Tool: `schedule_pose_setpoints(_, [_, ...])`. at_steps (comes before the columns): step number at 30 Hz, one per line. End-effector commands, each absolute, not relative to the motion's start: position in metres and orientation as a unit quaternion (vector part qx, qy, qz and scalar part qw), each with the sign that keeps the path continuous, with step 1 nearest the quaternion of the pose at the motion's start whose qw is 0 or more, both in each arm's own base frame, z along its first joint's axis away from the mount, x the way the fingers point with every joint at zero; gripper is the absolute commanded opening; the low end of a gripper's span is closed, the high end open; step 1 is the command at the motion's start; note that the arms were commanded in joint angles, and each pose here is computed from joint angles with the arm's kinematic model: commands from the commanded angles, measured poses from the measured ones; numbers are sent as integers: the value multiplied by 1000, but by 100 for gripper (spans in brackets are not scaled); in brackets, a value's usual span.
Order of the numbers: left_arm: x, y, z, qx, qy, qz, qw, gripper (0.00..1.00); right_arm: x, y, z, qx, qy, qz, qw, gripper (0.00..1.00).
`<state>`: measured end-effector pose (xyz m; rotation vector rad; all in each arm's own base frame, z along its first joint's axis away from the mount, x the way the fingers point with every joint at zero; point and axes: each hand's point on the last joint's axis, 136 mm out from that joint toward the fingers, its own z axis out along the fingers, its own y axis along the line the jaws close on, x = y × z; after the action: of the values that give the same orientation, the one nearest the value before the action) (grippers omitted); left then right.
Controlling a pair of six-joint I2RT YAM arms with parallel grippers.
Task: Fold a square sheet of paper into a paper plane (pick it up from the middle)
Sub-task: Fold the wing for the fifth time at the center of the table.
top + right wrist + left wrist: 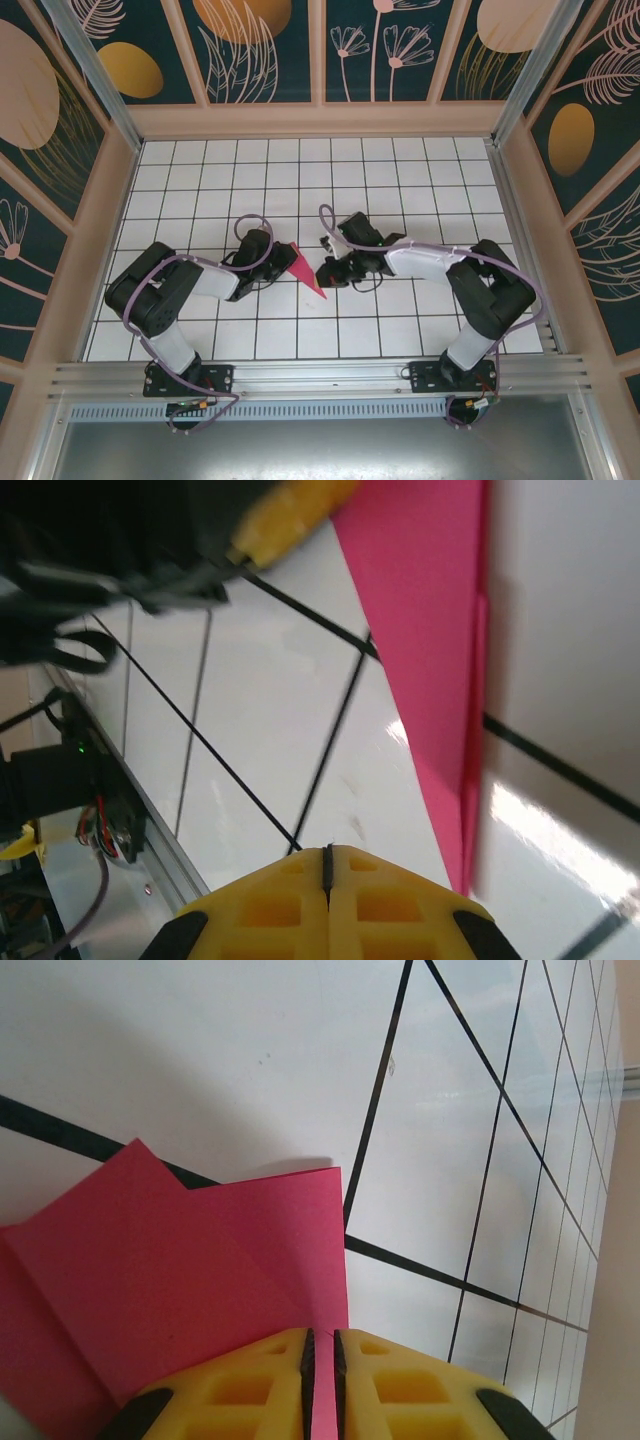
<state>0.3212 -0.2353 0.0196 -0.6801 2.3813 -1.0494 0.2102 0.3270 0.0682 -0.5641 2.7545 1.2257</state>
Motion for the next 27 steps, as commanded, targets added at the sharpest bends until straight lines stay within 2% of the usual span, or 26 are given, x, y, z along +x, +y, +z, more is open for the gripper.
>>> schedule_pose_setpoints(1, [313,-217,-3,-252,886,-327,210,19,217,334,58,-179,896,405,30,0])
schedule_pose_setpoints(7, [315,-223,2,-234,889,-333,209,21,209,329,19,-171,909,379,-14,0])
schedule_pose_setpoints(12, [320,-231,32,-191,885,-355,234,26,198,314,-8,-147,924,352,-41,0])
schedule_pose_setpoints(17, [318,-243,73,-145,870,-395,256,31,198,312,-11,-138,927,348,-39,0])
schedule_pose_setpoints(23, [300,-270,81,-107,861,-448,217,28,200,314,-9,-136,926,351,-37,0])
schedule_pose_setpoints(27, [293,-279,66,-113,863,-453,196,28,201,314,-9,-134,926,350,-37,0])
